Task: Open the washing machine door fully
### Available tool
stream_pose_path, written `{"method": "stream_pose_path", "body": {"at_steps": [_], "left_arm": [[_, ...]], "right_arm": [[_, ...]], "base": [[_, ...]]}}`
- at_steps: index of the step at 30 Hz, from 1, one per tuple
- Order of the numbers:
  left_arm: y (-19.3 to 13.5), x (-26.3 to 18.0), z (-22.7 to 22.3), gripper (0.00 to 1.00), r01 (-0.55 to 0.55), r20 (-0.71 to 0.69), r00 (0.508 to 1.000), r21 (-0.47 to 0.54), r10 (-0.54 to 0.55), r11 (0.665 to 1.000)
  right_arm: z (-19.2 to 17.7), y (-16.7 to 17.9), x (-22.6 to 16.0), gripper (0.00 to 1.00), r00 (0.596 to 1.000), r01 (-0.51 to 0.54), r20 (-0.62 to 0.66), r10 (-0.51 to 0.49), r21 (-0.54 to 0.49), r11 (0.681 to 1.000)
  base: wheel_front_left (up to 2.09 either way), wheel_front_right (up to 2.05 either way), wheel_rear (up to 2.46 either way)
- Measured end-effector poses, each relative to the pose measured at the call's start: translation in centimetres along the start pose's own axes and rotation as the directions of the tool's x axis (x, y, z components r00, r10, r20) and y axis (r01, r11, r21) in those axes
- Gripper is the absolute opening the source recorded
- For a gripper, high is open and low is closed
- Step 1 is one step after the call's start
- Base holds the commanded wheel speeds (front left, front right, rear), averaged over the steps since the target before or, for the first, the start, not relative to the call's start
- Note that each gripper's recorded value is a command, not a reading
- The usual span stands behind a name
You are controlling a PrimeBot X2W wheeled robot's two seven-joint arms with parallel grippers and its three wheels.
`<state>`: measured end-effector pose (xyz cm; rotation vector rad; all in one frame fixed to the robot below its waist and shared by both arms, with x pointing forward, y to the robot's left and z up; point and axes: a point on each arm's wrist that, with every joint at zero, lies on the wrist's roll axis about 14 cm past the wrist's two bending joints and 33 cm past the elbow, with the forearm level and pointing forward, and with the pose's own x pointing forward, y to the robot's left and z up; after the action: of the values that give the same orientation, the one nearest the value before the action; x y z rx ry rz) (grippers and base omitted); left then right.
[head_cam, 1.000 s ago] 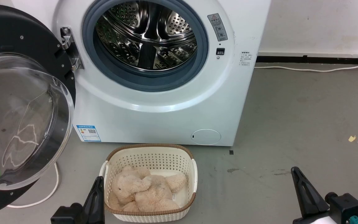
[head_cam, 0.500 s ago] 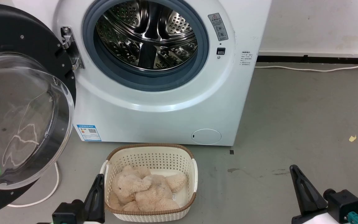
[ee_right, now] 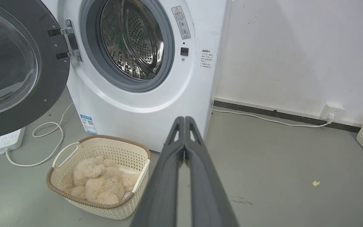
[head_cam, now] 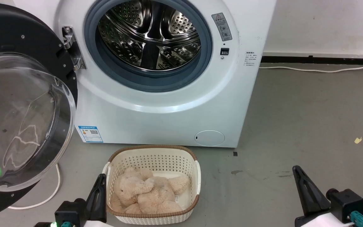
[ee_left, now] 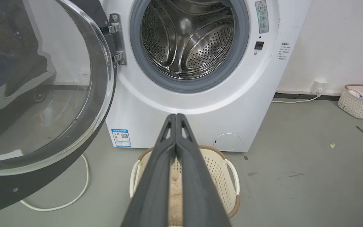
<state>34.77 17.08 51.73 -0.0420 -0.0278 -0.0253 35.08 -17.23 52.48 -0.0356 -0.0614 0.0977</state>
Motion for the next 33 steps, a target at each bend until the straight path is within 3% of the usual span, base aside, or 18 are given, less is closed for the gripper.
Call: {"method": "stream_pose_path", "body": {"at_steps": [33], "left_arm": [[0.5,1.2,0.6,0.00,-0.015,-0.007,1.000,0.046,0.015,0.999]], "right_arm": [[-0.2,0.4,0.9,0.00,0.999,-0.016,-0.038,0.016,-0.002,1.000]], "base": [[0.00,0.00,0.00]]}}
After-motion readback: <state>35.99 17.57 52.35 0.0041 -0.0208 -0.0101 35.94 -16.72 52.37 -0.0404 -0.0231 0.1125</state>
